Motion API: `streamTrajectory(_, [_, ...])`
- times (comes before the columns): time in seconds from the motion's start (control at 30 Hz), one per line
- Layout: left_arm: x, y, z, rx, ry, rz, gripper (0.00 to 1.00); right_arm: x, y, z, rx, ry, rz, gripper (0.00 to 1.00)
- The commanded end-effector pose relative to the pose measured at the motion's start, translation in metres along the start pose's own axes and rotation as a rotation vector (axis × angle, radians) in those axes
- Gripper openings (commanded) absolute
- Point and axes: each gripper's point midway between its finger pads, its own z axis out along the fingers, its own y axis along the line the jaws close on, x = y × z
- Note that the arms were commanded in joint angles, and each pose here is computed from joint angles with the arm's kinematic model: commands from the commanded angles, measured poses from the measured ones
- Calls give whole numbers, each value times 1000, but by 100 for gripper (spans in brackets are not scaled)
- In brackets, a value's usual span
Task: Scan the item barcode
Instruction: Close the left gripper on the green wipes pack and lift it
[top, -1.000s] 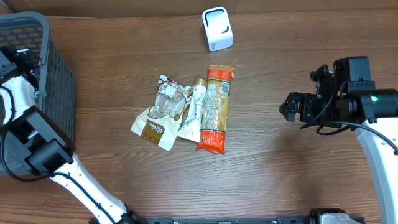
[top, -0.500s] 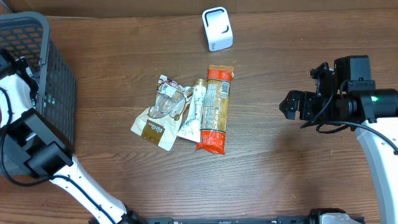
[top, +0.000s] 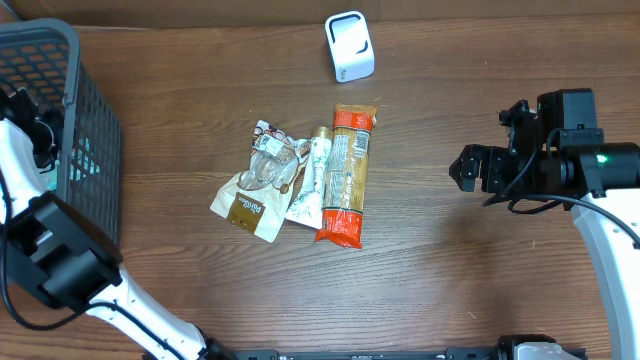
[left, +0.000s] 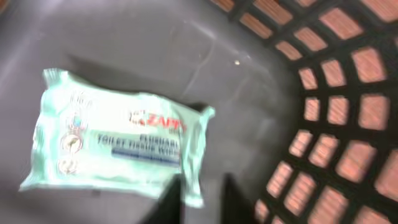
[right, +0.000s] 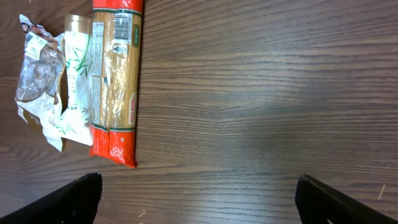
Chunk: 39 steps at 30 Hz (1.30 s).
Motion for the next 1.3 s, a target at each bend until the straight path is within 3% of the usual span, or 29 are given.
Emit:
streamTrajectory(0.0, [6, -3, -7, 14, 17, -67, 100, -1, 3, 0, -11, -5, -5, 100])
streamTrajectory(0.4, [3, -1, 23, 27, 2, -274, 98, -1, 3, 0, -11, -5, -8, 100])
streamTrajectory(0.43, [3, -1, 23, 28, 2, -280, 86, -1, 3, 0, -11, -5, -8, 100])
streamTrajectory(0.53, [9, -1, 23, 23, 24, -302, 68, -1, 3, 0, -11, -5, -7, 100])
streamTrajectory(0.6, [9, 1, 23, 13, 24, -303, 48, -1, 3, 0, -11, -5, -8, 100])
streamTrajectory(0.73, [6, 5, 23, -11, 5, -434, 41, -1, 3, 0, -11, -5, -7, 100])
streamTrajectory(0.8, [6, 15, 23, -64, -10, -577, 42, -1, 3, 0, -11, -4, -7, 100])
streamTrajectory(0.93, [17, 35, 20, -190, -33, -861, 56, 0, 3, 0, -11, -1, -6, 100])
streamTrajectory(0.97, [19, 39, 20, -215, -39, -926, 66, 1, 3, 0, -10, 2, -5, 100])
streamTrajectory(1.03, [21, 43, 22, -240, -55, -1001, 99, 2, 3, 0, -10, 4, -4, 100])
streamTrajectory(1.27, [21, 49, 45, -259, -73, -1056, 100, 2, 3, 0, -10, 7, 0, 100])
